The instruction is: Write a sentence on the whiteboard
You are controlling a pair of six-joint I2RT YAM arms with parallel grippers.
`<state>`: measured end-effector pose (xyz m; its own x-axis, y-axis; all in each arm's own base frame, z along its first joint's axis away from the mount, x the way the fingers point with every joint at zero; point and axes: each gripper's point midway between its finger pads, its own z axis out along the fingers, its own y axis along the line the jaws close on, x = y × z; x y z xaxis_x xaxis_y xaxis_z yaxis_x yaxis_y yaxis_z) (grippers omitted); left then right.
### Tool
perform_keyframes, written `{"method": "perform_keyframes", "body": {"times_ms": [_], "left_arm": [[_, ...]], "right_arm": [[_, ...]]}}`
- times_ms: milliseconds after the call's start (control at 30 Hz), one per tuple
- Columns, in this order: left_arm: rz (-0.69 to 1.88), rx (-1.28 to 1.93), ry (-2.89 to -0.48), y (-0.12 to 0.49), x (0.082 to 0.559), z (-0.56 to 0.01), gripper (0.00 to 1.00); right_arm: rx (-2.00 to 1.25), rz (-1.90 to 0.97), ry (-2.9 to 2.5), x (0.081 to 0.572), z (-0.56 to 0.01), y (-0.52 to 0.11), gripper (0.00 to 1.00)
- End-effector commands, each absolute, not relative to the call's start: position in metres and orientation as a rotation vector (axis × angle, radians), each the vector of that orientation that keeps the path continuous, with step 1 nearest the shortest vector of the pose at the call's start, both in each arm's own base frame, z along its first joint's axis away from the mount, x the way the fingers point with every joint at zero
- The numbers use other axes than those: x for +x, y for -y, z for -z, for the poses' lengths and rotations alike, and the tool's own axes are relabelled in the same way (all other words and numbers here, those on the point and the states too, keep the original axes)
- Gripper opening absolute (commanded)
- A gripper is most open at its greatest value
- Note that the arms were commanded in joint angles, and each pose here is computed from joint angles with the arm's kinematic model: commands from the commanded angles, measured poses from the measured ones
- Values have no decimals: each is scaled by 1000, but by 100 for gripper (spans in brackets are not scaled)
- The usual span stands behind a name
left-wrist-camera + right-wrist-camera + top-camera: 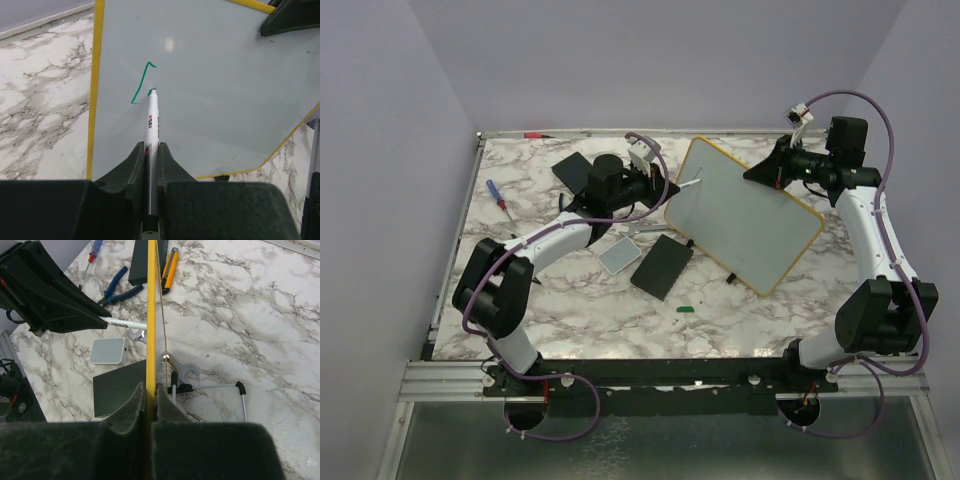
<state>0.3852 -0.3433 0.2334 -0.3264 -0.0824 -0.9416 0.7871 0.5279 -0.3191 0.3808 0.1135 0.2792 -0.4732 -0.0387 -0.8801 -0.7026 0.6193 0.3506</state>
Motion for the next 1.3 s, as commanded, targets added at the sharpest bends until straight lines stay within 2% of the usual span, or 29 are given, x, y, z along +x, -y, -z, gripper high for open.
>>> {"method": "perform_keyframes", "body": {"times_ms": [0,1267], "left_arm": [[1014,615,-1630,354,386,-245,0],[996,578,-1568,339,376,-269,0]], "right_arm": [[-589,-979,-1960,361,-272,-123,1],[-589,-981,-1963,361,-271,-123,1]]}}
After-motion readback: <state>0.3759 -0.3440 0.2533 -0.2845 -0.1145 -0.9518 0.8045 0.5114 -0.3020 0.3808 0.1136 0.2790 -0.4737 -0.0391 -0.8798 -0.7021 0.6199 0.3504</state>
